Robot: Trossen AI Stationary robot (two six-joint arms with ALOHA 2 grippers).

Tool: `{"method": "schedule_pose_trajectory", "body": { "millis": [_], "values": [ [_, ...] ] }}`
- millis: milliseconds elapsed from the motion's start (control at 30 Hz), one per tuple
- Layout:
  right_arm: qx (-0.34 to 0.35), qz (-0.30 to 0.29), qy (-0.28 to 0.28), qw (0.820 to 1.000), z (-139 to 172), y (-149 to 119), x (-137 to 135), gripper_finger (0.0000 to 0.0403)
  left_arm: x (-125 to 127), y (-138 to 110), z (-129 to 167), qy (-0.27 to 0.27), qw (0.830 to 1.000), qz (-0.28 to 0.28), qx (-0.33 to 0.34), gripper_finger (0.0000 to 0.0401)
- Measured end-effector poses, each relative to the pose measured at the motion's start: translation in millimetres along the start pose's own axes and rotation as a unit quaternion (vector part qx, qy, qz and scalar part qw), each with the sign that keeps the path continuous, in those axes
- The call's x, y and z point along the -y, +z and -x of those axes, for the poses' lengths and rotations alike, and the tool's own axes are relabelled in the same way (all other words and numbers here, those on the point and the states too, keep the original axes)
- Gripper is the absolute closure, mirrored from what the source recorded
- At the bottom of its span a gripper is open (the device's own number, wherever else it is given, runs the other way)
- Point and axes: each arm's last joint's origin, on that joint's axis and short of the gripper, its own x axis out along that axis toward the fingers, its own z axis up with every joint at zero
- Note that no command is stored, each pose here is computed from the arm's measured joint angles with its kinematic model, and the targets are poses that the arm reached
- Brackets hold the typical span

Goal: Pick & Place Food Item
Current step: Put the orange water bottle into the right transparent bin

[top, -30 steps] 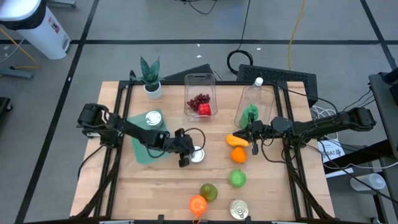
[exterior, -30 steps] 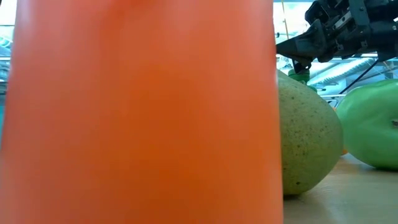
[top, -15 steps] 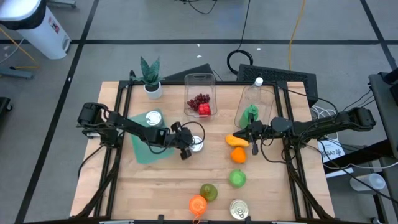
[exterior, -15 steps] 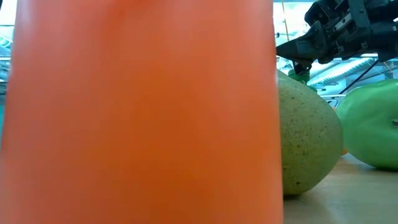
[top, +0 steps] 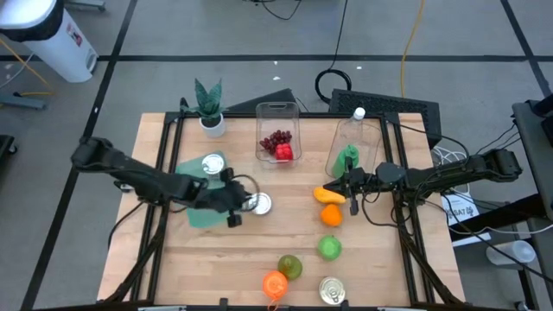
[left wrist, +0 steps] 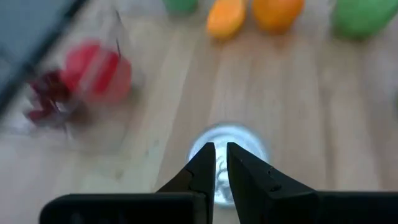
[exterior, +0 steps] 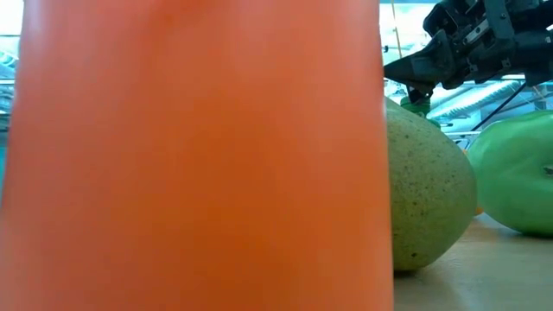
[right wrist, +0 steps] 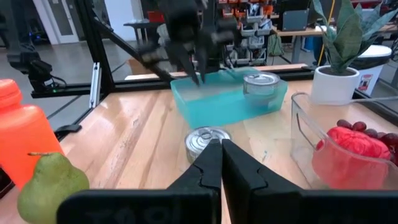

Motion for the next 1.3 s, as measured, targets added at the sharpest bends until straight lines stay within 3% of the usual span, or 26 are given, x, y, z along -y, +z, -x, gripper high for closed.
{"method": "schedule_pose_trajectory", "body": {
  "millis": [167, 267, 467, 600, 767, 867, 1067, 1300],
  "values": [
    [0.001, 0.002, 0.0, 1.0, 0, 0, 0, 0.0403, 19, -1, 45, -0.015, 0.996, -0.044, 0.082, 0.035],
    [0.003, 0.005, 0.0, 1.0, 0, 1, 0, 0.0403, 23, -14, 59, -0.033, 0.991, -0.047, 0.118, 0.035],
    [0.013, 0.019, -0.001, 1.0, 0, 3, 0, 0.0403, 25, -47, 51, -0.054, 0.98, -0.027, 0.19, 0.035],
    [0.025, 0.019, 0.0, 1.0, 0, 5, 0, 0.0403, 15, -59, 40, -0.071, 0.968, -0.042, 0.239, 0.035],
    [0.043, 0.038, 0.001, 0.998, -1, 8, -1, 0.0403, -18, -60, 30, -0.061, 0.967, -0.039, 0.246, 0.035],
    [0.054, 0.06, 0.001, 0.997, -2, 9, -1, 0.0403, -33, -65, 25, -0.085, 0.967, -0.02, 0.239, 0.035],
    [0.063, 0.086, 0.0, 0.994, -8, 7, -1, 0.0403, -38, -77, 22, -0.147, 0.962, -0.028, 0.227, 0.035],
    [0.034, 0.07, 0.0, 0.997, -16, -3, 0, 0.0403, -38, -73, 23, -0.147, 0.96, -0.041, 0.237, 0.035]
  ]
}}
